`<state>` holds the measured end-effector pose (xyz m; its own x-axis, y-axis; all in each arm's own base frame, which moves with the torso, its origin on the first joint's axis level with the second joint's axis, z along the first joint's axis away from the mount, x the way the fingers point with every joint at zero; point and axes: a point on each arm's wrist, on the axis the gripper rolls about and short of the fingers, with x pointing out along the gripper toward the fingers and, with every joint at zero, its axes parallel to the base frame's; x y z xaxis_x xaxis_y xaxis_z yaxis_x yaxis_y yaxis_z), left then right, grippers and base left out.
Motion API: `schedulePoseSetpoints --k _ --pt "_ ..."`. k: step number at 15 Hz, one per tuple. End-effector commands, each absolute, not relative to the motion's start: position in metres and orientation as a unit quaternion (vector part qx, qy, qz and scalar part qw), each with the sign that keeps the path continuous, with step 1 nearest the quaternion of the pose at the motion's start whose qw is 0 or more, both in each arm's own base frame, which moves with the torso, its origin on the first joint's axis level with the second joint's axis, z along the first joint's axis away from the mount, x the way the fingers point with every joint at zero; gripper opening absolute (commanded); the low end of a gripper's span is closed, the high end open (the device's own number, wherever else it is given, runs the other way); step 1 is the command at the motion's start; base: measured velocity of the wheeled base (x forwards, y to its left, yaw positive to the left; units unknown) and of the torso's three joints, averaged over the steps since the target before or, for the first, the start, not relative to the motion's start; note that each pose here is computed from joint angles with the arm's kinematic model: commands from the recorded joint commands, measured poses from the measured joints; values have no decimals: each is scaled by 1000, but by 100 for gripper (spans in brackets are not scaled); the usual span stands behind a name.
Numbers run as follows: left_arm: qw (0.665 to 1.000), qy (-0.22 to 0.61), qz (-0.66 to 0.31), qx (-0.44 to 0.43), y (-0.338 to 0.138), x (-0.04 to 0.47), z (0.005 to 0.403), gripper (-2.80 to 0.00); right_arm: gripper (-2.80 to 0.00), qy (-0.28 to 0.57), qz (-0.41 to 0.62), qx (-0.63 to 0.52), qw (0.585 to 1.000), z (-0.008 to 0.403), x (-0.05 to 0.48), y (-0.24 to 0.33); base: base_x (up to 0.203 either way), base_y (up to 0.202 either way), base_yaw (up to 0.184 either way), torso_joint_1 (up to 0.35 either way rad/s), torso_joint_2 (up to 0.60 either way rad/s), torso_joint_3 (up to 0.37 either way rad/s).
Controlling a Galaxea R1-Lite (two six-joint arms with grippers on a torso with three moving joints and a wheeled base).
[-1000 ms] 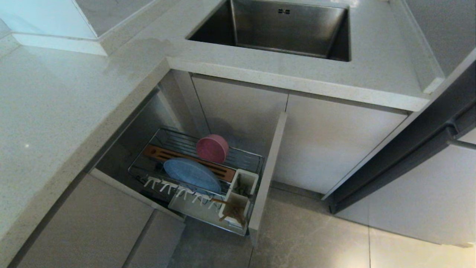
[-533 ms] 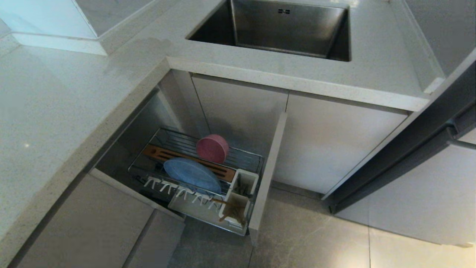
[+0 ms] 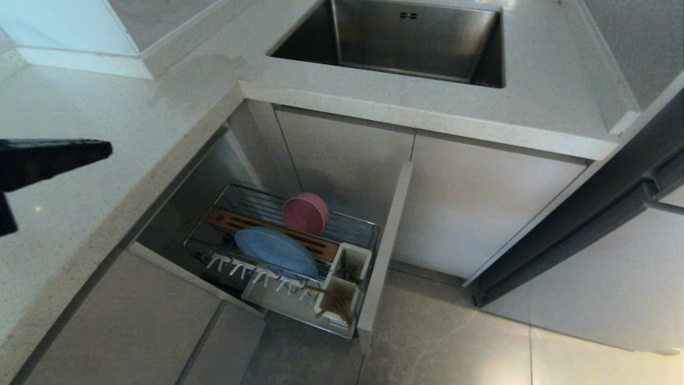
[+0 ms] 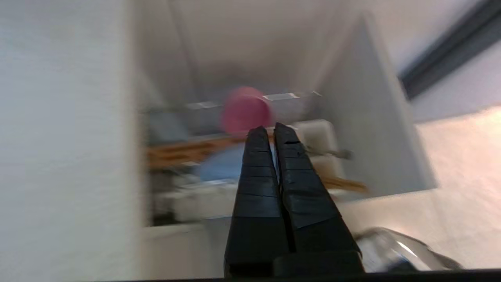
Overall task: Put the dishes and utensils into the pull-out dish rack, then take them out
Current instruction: Take the plate out of the cupboard
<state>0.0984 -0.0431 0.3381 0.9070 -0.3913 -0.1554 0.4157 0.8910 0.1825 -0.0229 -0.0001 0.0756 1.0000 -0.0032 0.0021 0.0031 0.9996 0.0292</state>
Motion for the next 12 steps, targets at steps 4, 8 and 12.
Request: schedulePoseSetpoints --k 4,8,12 --pt "984 139 -103 -49 -127 153 320 -280 -280 -2 -2 15 1000 76 -23 0 0 0 0 0 0 0" --pt "969 176 14 -174 -162 193 286 -280 -280 -2 -2 15 1000 76 -23 0 0 0 0 0 0 0" --pt "942 250 103 -201 -168 221 240 -280 -280 -2 -2 15 1000 76 -23 0 0 0 0 0 0 0"
